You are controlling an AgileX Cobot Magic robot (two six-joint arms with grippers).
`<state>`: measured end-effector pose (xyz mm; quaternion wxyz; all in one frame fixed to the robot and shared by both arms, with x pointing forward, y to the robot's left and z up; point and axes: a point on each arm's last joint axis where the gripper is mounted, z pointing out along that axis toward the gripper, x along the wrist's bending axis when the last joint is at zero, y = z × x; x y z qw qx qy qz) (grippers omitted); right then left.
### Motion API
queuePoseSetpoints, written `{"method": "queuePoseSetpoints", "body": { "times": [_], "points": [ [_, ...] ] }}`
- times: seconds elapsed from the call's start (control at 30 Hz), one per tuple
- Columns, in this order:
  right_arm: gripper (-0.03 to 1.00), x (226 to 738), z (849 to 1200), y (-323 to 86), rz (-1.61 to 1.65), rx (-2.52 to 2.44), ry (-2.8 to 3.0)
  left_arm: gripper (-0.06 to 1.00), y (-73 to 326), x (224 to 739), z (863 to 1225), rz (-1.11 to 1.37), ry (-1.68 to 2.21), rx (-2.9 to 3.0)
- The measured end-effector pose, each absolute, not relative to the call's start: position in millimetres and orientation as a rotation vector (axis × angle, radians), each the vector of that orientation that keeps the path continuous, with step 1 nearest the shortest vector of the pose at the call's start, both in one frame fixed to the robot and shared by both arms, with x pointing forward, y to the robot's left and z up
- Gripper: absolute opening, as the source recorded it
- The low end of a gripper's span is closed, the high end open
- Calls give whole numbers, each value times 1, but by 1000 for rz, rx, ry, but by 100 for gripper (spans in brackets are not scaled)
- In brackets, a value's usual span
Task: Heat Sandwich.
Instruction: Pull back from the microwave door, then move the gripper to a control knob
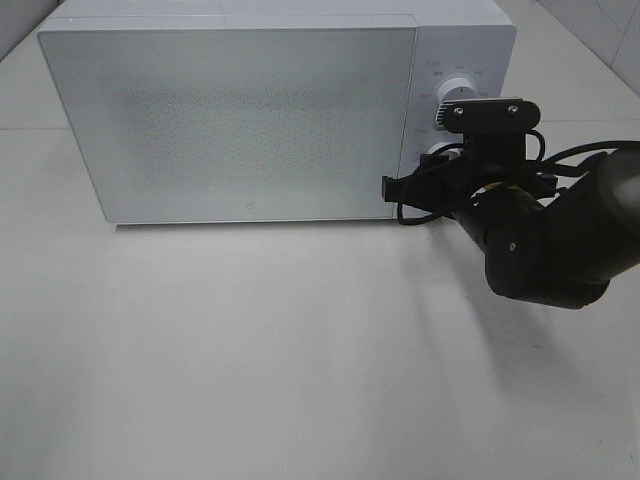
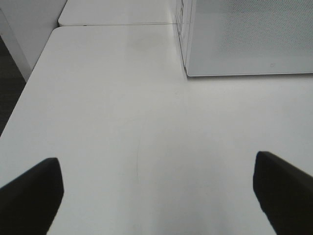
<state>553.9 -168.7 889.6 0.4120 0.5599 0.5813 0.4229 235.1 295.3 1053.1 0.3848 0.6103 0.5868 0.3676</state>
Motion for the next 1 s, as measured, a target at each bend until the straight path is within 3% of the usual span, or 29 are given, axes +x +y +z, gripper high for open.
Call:
{"method": "queuePoseSetpoints", "body": {
  "times": [0.3, 1.0],
  "points": [
    [43, 554, 890, -169, 1118, 1471, 1413, 99, 295, 235, 1053, 937, 1495, 1555],
    [44, 554, 890, -167, 1573, 2002, 906, 99, 295, 235, 1053, 937, 1495, 1555]
  ]
}}
